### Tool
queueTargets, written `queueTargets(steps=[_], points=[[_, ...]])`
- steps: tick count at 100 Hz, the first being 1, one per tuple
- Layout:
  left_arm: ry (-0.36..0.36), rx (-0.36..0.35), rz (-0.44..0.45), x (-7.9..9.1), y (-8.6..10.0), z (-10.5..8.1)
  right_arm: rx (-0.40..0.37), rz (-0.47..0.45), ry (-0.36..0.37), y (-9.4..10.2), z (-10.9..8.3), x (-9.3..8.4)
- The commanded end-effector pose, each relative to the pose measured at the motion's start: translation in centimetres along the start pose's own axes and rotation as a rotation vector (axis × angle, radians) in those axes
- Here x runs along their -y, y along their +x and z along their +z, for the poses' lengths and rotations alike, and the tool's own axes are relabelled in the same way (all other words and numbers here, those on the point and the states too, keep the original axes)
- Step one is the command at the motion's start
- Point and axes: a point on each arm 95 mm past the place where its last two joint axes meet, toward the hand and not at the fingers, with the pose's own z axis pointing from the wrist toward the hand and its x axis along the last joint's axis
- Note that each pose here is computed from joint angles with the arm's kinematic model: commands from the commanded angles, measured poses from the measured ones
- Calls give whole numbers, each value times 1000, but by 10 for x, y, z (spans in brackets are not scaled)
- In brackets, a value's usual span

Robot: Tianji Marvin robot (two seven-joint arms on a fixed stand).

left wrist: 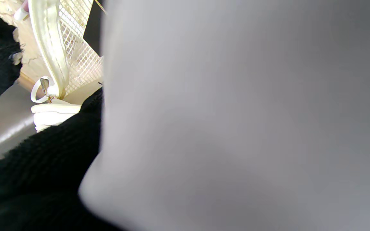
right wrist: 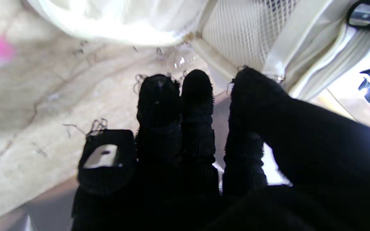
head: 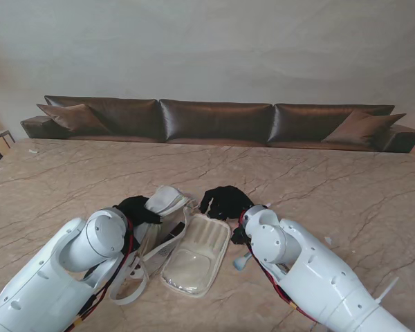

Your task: Pack the cosmetics bag

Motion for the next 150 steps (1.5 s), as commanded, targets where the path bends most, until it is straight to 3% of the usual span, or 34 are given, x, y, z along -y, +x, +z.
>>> queueTargets(steps=[1, 20, 31, 66, 83, 115, 150], points=[[-10, -12, -10, -4, 4, -3, 16, -37, -6, -5, 4, 2], [-8, -10, -8, -2, 4, -4, 96, -40, -44, -11, 14, 7], [-10, -9, -3, -3, 4, -4, 105, -20, -72, -11, 17, 8], [-15, -10, -1, -6, 7, -4, 27, 115, -25, -4, 27, 16], [-17, -9, 2, -7, 7, -5, 5, 166, -35, -2, 28, 20], [-14, -7, 2, -8, 7, -5, -29, 201, -63, 0, 27, 27], [-3, 5, -4, -8, 6, -5, -75, 225, -13, 9, 21, 34]])
